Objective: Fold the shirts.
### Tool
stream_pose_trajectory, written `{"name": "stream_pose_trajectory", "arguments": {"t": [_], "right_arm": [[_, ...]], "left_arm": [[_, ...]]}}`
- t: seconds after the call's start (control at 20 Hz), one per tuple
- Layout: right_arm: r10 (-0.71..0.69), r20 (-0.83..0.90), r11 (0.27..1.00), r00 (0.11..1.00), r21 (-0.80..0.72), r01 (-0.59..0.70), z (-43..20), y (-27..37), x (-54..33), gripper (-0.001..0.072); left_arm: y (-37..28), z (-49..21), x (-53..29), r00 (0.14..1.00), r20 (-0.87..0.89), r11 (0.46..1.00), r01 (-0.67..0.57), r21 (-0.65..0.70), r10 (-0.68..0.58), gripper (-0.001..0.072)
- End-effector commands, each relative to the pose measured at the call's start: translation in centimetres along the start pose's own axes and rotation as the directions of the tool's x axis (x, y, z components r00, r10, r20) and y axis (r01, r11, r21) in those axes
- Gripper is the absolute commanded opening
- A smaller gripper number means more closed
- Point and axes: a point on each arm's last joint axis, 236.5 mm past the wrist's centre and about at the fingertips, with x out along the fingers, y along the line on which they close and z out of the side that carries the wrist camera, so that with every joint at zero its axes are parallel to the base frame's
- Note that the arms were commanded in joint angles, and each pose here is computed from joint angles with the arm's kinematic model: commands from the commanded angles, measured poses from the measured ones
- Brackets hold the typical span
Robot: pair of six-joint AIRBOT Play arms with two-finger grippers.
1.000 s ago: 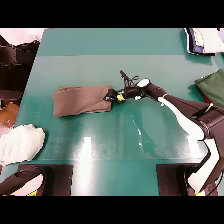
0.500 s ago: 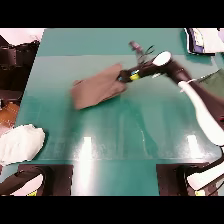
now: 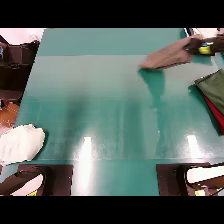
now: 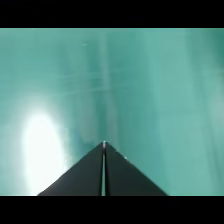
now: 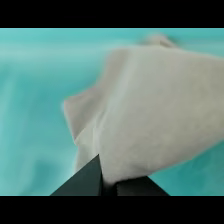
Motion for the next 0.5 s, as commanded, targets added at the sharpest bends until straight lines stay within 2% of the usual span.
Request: {"name": "stream_pose_trajectory", "arguments": {"t": [0.0,0.2,0.45], "right_arm": [[-0.181,0.163,0.983,0.97,0.022,0.18,4.0,-9.9,-5.6,0.0014],[-0.3,0.233,0.954,0.925,0.051,0.296,4.8,-16.5,-9.6,0.0014],[-0.331,0.217,0.943,0.918,0.054,0.327,4.0,-18.4,-11.8,0.0014]], "left_arm": [[-1.2,-0.1,-0.1,0.999,-0.002,0.999,0.051,-0.018,-0.051,0.0031],[-2.1,0.1,-0.1,0.996,0.004,0.995,0.087,-0.047,-0.087,0.0031],[-2.2,0.2,-0.1,0.996,0.008,0.993,0.094,-0.074,-0.093,0.0031]]}}
